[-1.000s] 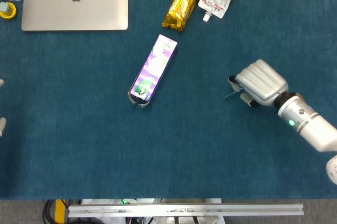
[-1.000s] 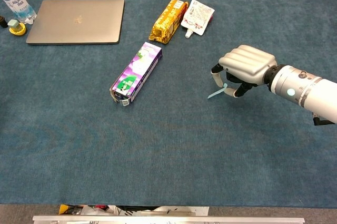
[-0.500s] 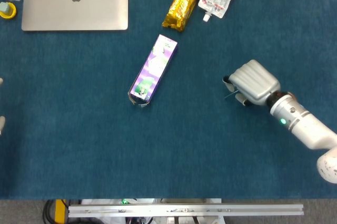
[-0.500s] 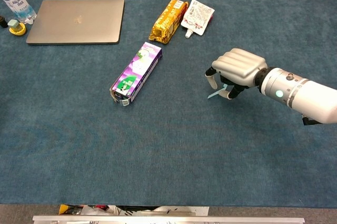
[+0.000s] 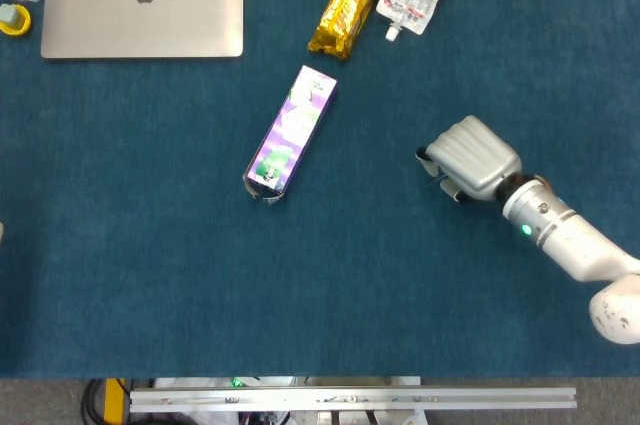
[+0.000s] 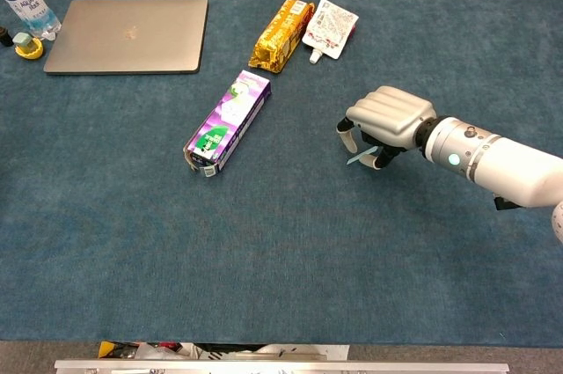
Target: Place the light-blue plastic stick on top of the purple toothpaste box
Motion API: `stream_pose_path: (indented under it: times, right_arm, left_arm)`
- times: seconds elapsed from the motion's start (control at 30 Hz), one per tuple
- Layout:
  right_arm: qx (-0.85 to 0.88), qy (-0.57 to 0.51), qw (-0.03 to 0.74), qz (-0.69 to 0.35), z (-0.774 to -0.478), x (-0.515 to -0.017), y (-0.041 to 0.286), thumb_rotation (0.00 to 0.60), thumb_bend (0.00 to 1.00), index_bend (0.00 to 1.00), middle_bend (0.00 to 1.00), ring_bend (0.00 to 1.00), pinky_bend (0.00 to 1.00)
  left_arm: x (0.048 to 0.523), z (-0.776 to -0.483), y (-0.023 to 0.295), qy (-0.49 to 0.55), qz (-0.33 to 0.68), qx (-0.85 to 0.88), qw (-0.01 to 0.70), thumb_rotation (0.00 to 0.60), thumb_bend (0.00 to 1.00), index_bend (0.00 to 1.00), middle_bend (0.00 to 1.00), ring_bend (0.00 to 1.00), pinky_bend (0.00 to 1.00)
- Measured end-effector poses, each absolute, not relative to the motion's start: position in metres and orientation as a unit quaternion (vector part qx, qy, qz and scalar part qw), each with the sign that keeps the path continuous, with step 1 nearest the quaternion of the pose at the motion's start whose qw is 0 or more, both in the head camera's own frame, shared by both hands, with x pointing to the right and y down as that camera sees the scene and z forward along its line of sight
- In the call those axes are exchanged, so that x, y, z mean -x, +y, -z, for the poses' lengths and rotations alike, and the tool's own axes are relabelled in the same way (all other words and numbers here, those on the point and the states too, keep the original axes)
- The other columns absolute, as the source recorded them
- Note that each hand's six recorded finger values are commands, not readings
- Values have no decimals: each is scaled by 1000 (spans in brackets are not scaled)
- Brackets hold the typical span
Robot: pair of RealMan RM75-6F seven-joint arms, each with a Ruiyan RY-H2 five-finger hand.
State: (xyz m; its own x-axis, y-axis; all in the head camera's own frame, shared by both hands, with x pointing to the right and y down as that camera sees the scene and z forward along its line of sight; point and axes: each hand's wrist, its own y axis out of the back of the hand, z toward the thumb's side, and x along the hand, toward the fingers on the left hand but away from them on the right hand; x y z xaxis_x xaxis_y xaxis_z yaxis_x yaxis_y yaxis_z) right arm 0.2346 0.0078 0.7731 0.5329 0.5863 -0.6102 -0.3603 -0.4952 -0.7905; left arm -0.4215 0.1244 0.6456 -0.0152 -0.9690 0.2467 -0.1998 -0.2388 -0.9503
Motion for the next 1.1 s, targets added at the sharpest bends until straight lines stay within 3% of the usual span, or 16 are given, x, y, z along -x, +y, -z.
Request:
stream_pose_path:
  times: [1.1]
  right_arm:
    - [717,-71,492,-490,-786,-230,4,600,299,547,1000,1000,1000]
  left_arm:
    - [427,-647,125,497,519,589,370,600,258,207,143,143,101]
